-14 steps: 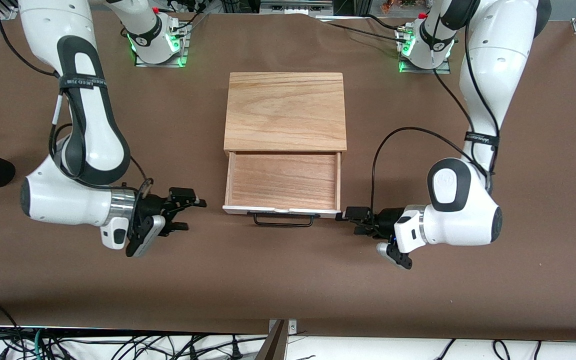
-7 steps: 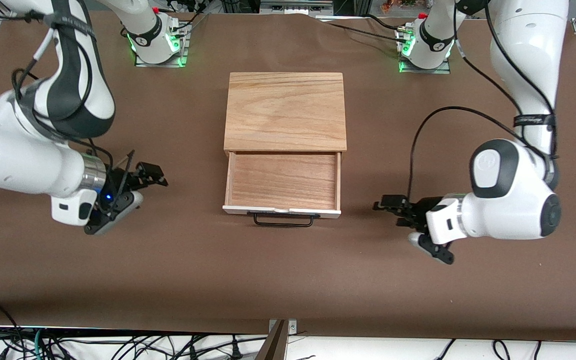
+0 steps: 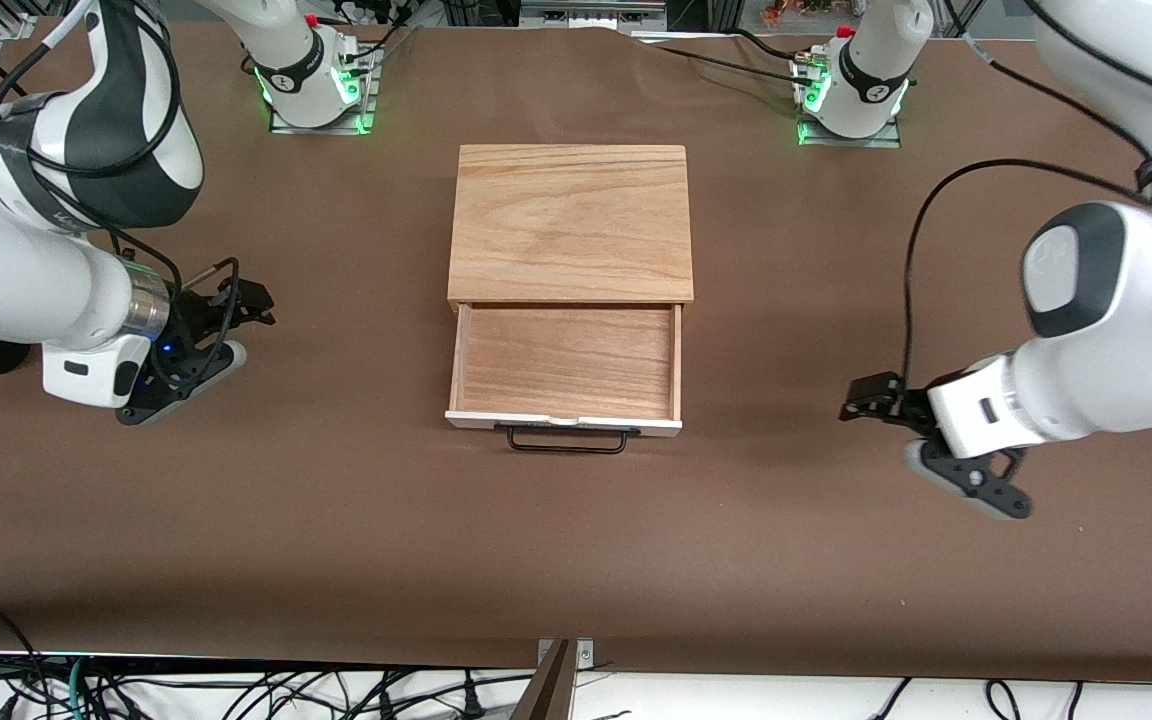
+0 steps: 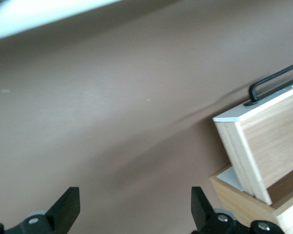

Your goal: Pull top drawer with both arms simultaneously

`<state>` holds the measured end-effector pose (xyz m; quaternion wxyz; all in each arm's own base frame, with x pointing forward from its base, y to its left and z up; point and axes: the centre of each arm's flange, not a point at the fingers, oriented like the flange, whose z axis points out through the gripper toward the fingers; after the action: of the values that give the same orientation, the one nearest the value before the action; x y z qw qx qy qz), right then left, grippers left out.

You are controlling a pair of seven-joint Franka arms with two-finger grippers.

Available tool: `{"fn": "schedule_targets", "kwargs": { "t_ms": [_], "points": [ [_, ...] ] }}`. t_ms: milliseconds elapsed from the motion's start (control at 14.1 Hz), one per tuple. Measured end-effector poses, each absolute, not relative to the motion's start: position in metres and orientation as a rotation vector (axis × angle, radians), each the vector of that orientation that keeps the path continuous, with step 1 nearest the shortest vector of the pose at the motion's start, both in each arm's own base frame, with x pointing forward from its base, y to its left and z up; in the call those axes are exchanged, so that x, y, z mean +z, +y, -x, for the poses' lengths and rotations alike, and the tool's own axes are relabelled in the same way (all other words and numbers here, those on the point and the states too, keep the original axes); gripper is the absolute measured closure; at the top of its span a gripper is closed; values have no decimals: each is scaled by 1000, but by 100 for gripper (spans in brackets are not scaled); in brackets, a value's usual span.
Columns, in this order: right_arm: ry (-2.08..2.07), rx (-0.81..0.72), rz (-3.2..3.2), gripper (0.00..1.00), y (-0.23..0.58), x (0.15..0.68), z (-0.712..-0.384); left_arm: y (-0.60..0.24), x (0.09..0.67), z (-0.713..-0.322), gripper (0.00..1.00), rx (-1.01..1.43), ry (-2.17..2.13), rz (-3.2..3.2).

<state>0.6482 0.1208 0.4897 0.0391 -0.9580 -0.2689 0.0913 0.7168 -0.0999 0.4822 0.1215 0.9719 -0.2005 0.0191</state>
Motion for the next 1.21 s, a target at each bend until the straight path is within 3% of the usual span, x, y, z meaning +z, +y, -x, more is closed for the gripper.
{"fn": "schedule_targets", "kwargs": {
  "t_ms": [569, 925, 1210],
  "points": [
    [-769, 318, 2963, 0, 103, 488, -647, 1, 578, -693, 0, 234, -414, -2951],
    [-691, 307, 2964, 0, 69, 508, -636, -9, 598, -651, 0, -70, -137, -3131],
    [-461, 386, 3017, 0, 35, 529, -598, -44, 608, -623, 0, -147, 17, -3128]
  ]
}}
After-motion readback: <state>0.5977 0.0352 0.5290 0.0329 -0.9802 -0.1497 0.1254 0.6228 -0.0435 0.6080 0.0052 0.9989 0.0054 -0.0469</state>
